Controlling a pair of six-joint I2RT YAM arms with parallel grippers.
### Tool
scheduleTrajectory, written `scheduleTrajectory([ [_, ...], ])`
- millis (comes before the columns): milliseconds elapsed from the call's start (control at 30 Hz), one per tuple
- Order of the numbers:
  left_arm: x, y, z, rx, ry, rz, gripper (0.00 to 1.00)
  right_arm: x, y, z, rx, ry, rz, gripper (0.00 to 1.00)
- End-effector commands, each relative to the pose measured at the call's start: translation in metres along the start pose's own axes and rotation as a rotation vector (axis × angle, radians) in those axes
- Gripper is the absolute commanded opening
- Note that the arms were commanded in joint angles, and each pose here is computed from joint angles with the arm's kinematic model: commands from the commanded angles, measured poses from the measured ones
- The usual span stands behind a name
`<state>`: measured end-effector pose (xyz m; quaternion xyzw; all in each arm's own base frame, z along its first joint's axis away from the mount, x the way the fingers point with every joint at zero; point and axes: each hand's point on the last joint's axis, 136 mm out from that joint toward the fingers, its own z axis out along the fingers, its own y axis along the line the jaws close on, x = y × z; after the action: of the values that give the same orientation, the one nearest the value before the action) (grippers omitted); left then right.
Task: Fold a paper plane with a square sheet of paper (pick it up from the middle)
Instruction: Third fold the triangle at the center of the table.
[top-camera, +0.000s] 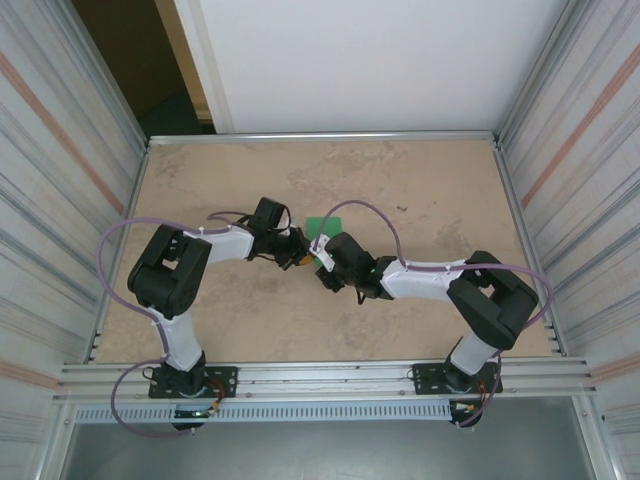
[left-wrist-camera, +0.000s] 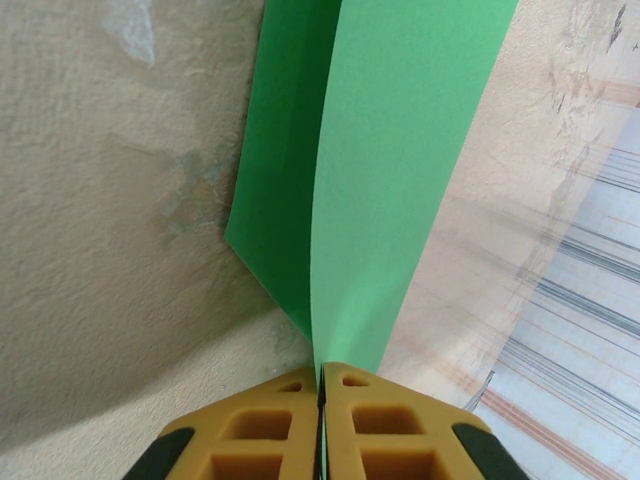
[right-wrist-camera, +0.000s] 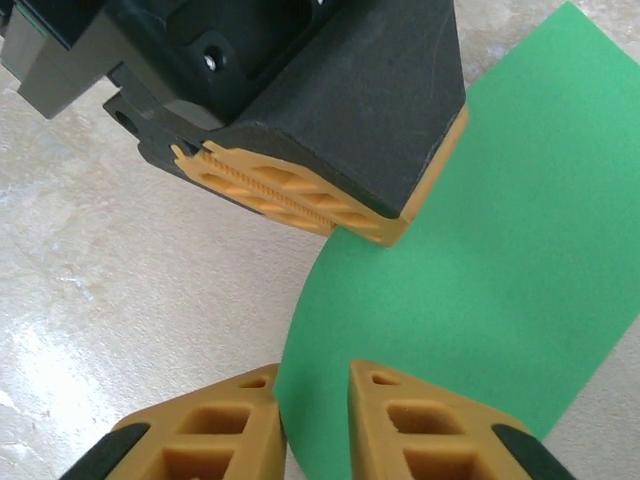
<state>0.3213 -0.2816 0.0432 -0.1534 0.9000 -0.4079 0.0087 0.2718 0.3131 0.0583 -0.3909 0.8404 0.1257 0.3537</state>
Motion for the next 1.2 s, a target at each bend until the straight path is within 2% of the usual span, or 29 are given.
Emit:
scheduleTrajectory([
  [0, -0.001, -0.007, -0.006, 0.012, 0.009, -0.004, 0.13, -0.007, 0.002, 0.001, -0.017, -0.004, -0.02, 0.17],
  [133, -0.003, -0.002, -0.009, 0.005, 0.005, -0.012, 0.19, -0.006, 0.006, 0.0, -0.041, 0.004, -0.026, 0.07],
  [200, -0.006, -0.001, -0.015, 0.009, -0.008, -0.015, 0.26, -0.002, 0.008, -0.001, -0.056, 0.015, -0.022, 0.04],
  [333, -0.017, 0.002, -0.035, 0.003, -0.055, -0.014, 0.41, 0.002, 0.012, -0.004, -0.117, 0.037, 0.028, 0.01],
  [500, -0.03, -0.005, -0.062, 0.027, -0.135, 0.038, 0.47, 0.005, 0.018, -0.011, -0.236, 0.076, 0.161, 0.01],
  [633, -0.033, -0.022, -0.062, 0.062, -0.154, 0.094, 0.45, 0.007, 0.027, -0.016, -0.326, 0.085, 0.247, 0.01],
  [800, -0.034, -0.03, -0.037, 0.05, -0.104, 0.127, 0.36, 0.005, 0.036, -0.02, -0.4, 0.076, 0.319, 0.01],
  [933, -0.036, -0.027, -0.014, 0.016, -0.059, 0.128, 0.29, 0.004, 0.04, -0.022, -0.444, 0.069, 0.366, 0.01],
  [1167, -0.038, -0.015, 0.008, -0.058, -0.006, 0.133, 0.23, 0.008, 0.043, -0.021, -0.471, 0.084, 0.406, 0.0],
])
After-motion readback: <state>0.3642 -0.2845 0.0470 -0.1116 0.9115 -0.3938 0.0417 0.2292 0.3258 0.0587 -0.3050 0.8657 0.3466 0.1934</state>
